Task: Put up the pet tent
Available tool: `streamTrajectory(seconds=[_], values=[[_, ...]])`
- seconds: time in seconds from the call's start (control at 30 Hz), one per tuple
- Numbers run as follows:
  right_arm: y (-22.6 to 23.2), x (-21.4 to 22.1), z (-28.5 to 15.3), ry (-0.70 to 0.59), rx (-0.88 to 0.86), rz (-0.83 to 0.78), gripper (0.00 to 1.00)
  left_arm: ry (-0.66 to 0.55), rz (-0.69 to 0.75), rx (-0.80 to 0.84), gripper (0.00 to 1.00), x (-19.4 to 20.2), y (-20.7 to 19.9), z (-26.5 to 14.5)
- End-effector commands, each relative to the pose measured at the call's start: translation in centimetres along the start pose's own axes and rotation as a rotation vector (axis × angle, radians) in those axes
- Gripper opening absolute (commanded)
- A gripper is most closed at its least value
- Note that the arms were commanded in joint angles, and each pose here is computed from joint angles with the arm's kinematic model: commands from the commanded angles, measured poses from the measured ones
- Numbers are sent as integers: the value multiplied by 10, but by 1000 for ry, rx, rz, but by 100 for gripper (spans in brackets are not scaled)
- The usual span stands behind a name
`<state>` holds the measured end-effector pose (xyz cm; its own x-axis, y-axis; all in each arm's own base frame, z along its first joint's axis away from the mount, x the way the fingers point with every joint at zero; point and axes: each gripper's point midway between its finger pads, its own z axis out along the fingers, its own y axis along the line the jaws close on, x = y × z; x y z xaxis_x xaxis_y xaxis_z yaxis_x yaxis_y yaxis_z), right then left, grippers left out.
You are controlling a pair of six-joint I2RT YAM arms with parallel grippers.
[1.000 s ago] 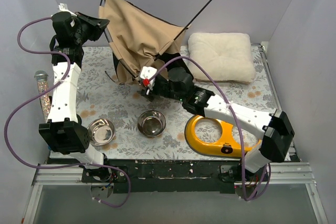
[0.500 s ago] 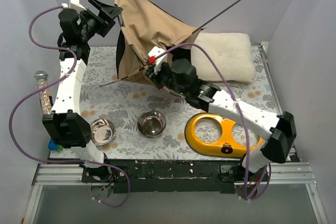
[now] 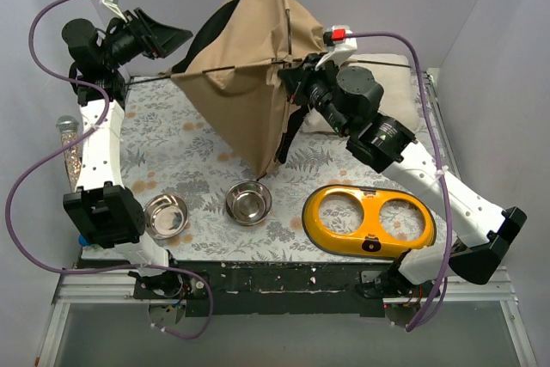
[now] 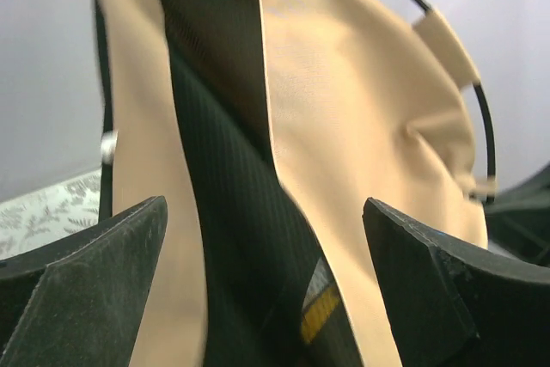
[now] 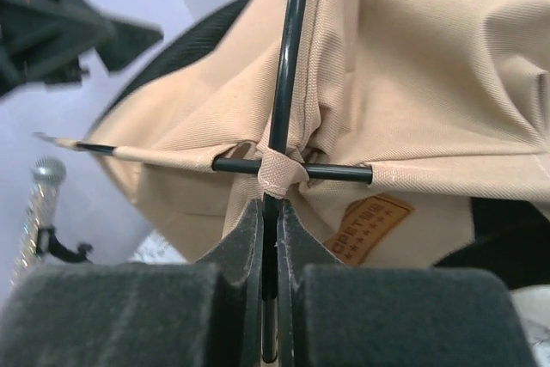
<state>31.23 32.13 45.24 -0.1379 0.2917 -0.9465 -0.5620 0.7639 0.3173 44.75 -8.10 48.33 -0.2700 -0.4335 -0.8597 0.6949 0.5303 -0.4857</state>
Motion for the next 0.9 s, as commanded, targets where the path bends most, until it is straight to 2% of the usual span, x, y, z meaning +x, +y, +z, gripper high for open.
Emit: streamTrajectory(seconds=[0.0,0.1,0.2,0.33,0.43,0.63,0.77,0.87], values=[[-20,-56,-13,-152,166,186,1,39,78,45,98,13,-28,-21],[-40,-55,-22,-149,259,95,1,24,93,-13,98,11,-20,-26],[-59,-31,-31,-104,301,52,1,27,86,-66,98,13,-11,-30],[-81,21,-31,-5,289,117,1,32,57,-103,98,25,-2,-35],[-86,34,-25,20,272,194,1,55,32,-116,98,39,0,-40],[-55,30,-6,52,73,342,1,106,-3,-190,98,71,13,-61],[-26,18,5,55,-60,381,1,69,-28,-181,98,65,18,-83],[-21,9,11,31,-91,376,1,64,5,-157,98,58,19,-95]])
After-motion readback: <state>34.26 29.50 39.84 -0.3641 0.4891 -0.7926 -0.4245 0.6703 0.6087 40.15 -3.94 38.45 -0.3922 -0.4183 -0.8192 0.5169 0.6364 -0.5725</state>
